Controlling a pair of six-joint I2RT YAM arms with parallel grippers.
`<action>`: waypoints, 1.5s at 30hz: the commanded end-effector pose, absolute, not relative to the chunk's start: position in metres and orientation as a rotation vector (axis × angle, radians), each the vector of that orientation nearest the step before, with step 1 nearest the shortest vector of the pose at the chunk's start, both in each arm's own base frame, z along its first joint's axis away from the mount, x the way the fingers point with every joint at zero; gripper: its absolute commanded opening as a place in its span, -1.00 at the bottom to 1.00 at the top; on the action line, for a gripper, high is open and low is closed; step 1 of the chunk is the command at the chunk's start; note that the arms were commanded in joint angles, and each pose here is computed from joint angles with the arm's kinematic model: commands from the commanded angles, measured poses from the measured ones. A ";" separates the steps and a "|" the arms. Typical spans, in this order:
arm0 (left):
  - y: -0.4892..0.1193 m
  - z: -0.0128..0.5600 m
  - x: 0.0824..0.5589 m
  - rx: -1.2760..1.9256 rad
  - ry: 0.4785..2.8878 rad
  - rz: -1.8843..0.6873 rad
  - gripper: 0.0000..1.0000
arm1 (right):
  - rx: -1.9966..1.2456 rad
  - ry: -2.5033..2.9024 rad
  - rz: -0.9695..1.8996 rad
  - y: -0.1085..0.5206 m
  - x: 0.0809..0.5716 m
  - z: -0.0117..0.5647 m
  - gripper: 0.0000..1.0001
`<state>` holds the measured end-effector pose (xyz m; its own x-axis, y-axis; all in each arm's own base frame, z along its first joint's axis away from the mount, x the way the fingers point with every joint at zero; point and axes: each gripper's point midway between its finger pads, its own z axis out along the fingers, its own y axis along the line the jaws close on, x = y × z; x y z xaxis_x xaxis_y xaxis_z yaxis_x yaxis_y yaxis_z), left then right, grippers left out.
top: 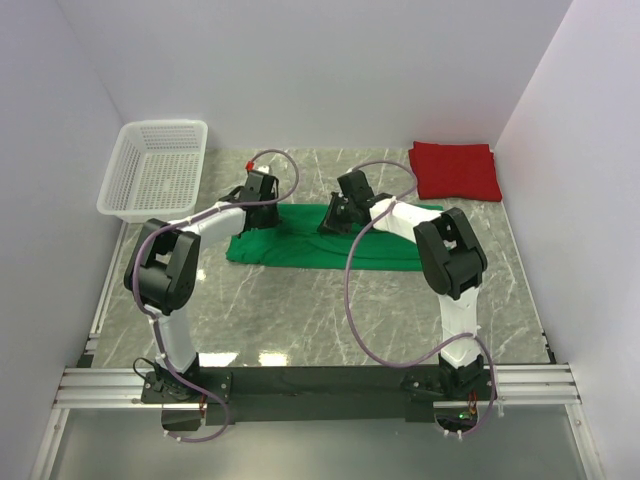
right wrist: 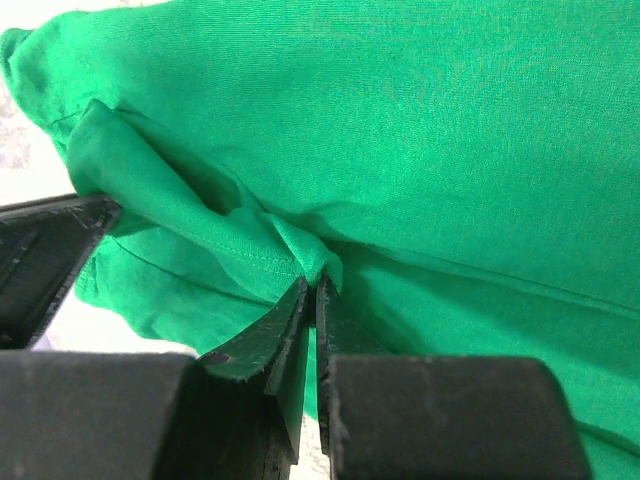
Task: Fold and stack the t-shirts
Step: Fold the tshirt
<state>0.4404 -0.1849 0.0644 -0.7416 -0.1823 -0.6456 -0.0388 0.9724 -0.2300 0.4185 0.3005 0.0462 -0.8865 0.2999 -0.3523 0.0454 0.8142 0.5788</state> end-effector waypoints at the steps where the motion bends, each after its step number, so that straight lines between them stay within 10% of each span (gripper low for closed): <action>1: -0.195 0.072 0.443 -0.216 2.362 -0.373 -0.98 | 0.225 2.511 0.817 0.303 0.434 0.059 -0.78; 8: -0.200 0.079 0.435 -0.274 2.369 -0.439 -0.72 | 0.178 2.491 0.796 0.300 0.433 0.072 -0.60; 16: -0.161 0.139 0.416 -0.391 2.237 -0.390 0.09 | 0.082 2.425 0.575 0.261 0.425 0.121 -0.04; 45: -0.074 0.043 0.362 -0.591 2.444 -0.177 -0.60 | 0.972 2.363 0.248 0.002 0.321 0.031 -0.20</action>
<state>0.3580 -0.0801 0.0459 -0.7194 -0.4472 -0.5315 -0.3667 0.8944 -0.2562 0.3130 0.0152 0.0342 -0.6322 0.6531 -0.4168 0.5544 0.7572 0.3455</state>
